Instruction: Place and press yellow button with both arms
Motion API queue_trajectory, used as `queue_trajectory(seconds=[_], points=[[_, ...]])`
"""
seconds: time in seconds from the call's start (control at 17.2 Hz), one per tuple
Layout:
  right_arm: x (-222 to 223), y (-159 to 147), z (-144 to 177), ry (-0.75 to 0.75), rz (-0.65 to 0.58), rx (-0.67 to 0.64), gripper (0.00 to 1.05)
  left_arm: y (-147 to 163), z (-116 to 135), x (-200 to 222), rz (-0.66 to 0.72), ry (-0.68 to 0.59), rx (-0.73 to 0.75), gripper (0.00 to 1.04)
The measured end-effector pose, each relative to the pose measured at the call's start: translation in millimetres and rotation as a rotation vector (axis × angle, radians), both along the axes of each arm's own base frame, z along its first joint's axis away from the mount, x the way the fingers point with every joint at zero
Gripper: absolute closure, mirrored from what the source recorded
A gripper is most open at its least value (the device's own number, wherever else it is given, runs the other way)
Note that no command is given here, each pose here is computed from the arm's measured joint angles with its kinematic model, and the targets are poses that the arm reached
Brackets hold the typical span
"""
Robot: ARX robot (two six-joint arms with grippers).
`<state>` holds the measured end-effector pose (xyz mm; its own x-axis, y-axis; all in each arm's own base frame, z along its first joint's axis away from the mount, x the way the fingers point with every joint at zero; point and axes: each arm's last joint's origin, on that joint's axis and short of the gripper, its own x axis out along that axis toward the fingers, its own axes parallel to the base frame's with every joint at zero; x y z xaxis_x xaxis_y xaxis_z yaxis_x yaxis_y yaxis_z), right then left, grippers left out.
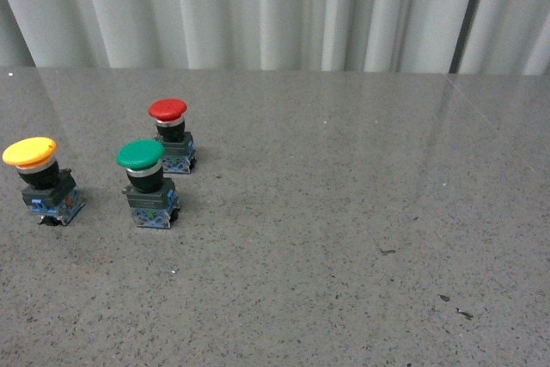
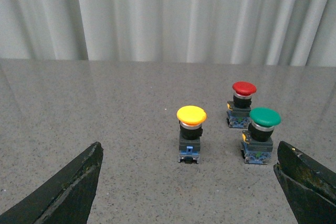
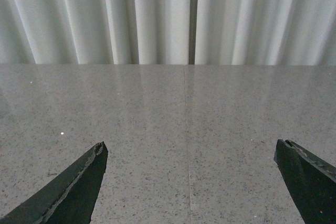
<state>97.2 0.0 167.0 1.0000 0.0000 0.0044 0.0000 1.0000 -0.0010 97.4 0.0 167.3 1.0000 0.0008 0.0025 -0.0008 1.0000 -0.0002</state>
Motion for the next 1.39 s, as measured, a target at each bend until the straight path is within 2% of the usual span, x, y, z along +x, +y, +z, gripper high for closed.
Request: queue_trajectory(seconds=[1.39], points=[[0.0, 0.0, 0.0, 0.0, 0.0, 0.0, 0.07, 0.0, 0.0, 0.0, 0.0, 0.0, 0.0, 0.07]])
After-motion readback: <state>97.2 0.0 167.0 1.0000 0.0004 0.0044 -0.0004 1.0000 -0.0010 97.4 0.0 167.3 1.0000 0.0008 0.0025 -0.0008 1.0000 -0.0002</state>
